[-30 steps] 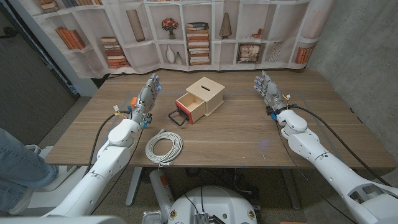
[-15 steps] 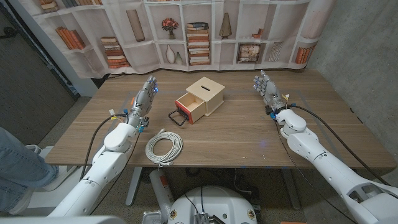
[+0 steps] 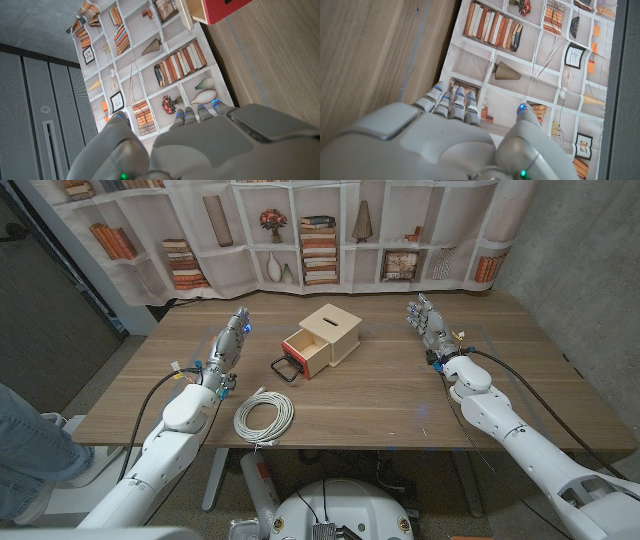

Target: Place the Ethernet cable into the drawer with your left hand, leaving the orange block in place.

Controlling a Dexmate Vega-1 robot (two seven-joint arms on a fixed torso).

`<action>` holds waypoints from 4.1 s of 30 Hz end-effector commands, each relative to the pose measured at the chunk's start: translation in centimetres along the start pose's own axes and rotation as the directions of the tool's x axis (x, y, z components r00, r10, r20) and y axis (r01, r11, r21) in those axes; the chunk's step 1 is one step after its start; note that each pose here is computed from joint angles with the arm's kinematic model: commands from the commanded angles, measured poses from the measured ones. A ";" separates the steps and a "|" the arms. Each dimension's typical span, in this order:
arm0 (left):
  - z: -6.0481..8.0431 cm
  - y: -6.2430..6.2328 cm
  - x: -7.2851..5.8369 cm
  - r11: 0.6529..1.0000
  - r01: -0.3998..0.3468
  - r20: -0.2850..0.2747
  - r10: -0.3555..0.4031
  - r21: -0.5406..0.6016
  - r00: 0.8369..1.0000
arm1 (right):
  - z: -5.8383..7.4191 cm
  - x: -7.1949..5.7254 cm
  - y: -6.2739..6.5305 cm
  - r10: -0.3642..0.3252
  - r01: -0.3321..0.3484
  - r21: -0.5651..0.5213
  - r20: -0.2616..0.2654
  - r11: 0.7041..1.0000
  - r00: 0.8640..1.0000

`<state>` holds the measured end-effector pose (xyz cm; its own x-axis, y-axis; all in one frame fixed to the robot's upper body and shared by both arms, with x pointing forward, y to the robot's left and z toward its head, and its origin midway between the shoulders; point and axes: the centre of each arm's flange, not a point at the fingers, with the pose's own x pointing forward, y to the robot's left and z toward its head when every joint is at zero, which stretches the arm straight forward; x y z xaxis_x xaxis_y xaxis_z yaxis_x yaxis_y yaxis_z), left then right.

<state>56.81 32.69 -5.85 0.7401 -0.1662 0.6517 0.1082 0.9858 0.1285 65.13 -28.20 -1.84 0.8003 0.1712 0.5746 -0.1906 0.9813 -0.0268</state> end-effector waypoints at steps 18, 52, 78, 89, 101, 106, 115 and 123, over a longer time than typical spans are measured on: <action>0.4 0.3 -2.7 0.999 -0.021 0.032 0.019 0.046 0.999 | 0.3 -0.3 0.6 0.009 -0.009 -0.020 -0.003 1.000 1.000; 1.4 -0.8 -5.3 0.998 -0.026 0.105 0.020 0.055 0.994 | 0.9 -0.6 0.0 0.010 -0.010 -0.030 0.008 0.999 1.000; 1.8 -1.8 -6.9 0.993 -0.034 0.117 0.021 0.111 0.993 | 0.9 0.1 0.0 0.013 -0.013 -0.019 0.022 1.000 1.000; 2.0 -2.7 -7.1 0.990 -0.013 0.123 -0.005 0.138 0.992 | 0.8 -0.1 -0.4 0.004 -0.004 -0.015 0.018 1.000 1.000; 2.0 -3.2 -7.6 0.989 0.000 0.128 -0.019 0.145 0.992 | 1.1 0.0 -0.5 -0.001 0.002 -0.016 0.022 1.000 1.000; 2.3 -3.1 -8.2 0.989 -0.009 0.139 -0.012 0.150 0.990 | 1.2 0.2 -0.3 0.005 -0.005 -0.022 0.023 1.000 1.000; 2.5 -2.8 -9.0 0.987 -0.020 0.148 -0.003 0.157 0.989 | 1.4 0.5 0.1 0.008 -0.007 -0.020 0.025 1.000 1.000; 2.4 -2.9 -9.1 0.988 0.000 0.149 -0.024 0.154 0.989 | 1.4 0.4 0.1 0.005 -0.004 -0.022 0.029 1.000 1.000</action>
<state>48.53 31.25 -10.01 0.6348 -0.1742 0.7528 -0.0081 0.9727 0.2320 64.67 -28.32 -0.52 0.7832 0.1757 0.5965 -0.1839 0.9818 -0.0477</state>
